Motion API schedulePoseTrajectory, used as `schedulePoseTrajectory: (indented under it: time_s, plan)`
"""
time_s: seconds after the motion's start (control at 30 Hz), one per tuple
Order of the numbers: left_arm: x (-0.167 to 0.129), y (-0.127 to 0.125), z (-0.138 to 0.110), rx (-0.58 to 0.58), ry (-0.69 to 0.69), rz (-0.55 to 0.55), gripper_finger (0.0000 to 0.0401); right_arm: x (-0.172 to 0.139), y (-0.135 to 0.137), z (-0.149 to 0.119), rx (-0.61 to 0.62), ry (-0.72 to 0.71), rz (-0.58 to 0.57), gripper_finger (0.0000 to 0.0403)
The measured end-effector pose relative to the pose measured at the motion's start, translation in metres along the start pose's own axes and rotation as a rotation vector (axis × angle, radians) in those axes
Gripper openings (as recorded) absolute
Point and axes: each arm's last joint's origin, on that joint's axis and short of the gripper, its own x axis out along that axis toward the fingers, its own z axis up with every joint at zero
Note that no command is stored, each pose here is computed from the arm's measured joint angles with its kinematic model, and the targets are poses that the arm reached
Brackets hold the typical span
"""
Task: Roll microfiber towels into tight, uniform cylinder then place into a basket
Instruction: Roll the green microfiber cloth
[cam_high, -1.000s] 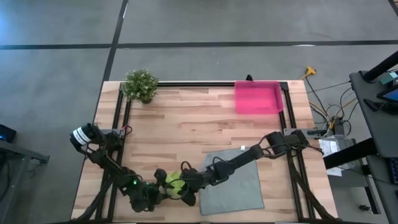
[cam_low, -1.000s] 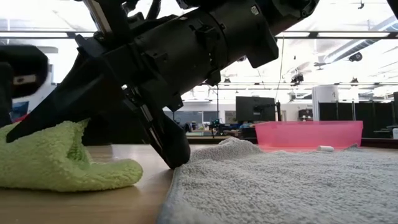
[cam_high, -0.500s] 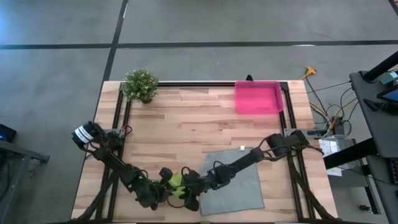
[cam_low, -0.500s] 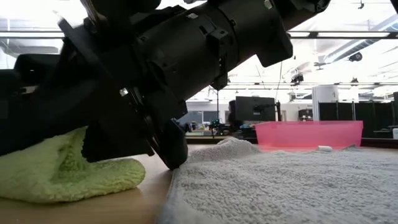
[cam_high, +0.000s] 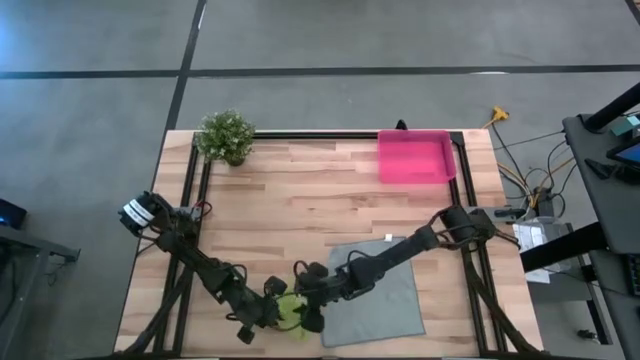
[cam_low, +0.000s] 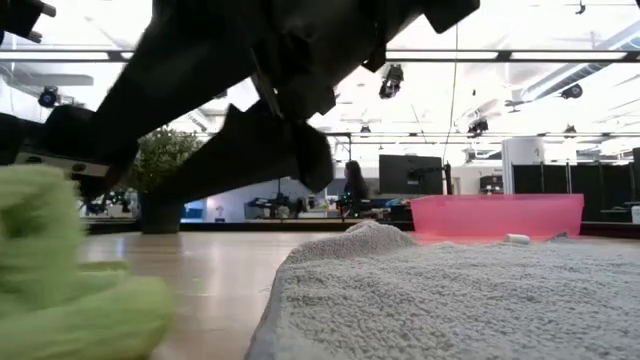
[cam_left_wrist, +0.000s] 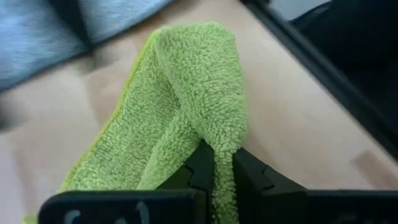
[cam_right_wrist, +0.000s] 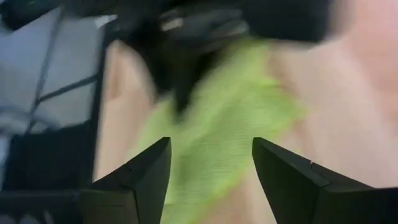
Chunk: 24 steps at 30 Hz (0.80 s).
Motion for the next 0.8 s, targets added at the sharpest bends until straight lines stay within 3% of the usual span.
schedulePoseTrajectory:
  time_s: [0.13, 0.23, 0.37, 0.57, 0.8]
  plan:
    - [0.0, 0.004, 0.001, -0.021, 0.008, -0.054, 0.0013, -0.005, -0.004, 0.004, 0.152, -0.019, -0.066, 0.022]
    - [0.001, 0.013, 0.003, -0.108, 0.025, -0.129, 0.0013, -0.006, -0.004, 0.004, 0.139, -0.003, -0.06, 0.0214]
    - [0.002, 0.03, 0.005, -0.267, 0.061, -0.246, 0.0013, -0.007, 0.01, 0.001, -0.065, -0.013, 0.039, 0.0211]
    - [0.002, 0.054, 0.006, -0.352, 0.071, -0.36, 0.0013, -0.014, 0.045, -0.015, -0.433, -0.062, 0.124, 0.021]
    - [0.009, 0.082, 0.003, -0.504, 0.074, -0.527, 0.0013, -0.022, 0.075, -0.032, -0.789, -0.188, -0.082, 0.021]
